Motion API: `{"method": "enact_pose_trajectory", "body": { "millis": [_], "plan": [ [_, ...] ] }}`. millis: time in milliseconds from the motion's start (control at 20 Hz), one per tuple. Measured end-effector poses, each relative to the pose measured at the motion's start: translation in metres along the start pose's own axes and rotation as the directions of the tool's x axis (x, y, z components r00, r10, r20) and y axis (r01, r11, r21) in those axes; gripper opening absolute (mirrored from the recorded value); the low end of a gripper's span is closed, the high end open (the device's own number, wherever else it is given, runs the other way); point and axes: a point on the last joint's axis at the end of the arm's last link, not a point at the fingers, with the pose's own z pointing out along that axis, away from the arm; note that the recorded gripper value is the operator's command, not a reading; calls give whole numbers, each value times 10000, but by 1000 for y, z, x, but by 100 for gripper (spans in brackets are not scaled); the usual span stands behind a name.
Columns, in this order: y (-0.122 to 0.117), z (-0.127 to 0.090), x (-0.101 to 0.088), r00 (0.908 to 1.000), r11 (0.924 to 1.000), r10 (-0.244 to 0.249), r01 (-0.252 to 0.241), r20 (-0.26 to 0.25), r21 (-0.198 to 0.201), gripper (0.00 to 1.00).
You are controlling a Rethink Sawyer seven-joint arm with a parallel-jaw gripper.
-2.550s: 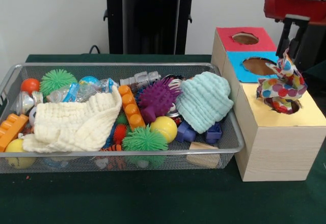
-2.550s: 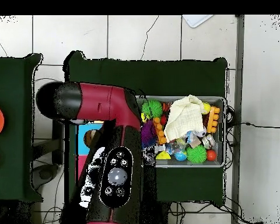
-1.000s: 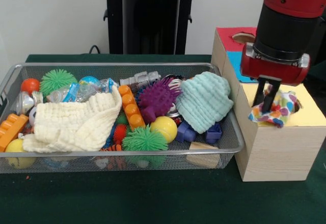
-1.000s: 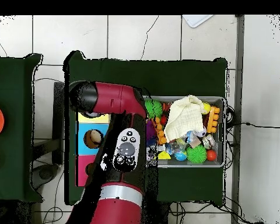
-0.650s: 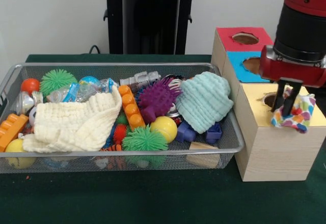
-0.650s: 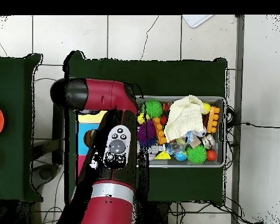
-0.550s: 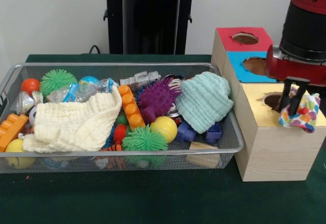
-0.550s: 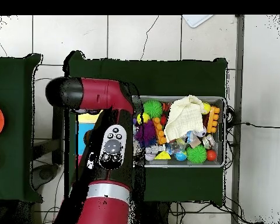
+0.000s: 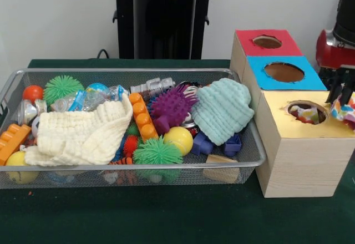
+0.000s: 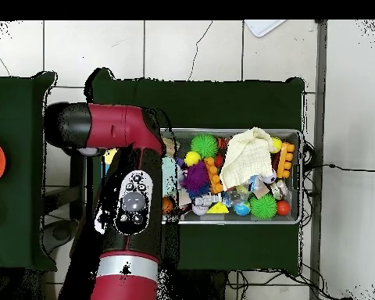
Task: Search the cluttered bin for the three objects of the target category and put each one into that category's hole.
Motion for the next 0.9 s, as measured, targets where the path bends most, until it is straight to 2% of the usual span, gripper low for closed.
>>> {"method": "enact_pose_trajectory", "body": {
  "millis": [500,900],
  "plan": [
    [-28,3,18,9985,9991,322,-309,-447,288,0],
    [-68,9,10,9988,9967,468,-459,-118,672,0]
  ]
}}
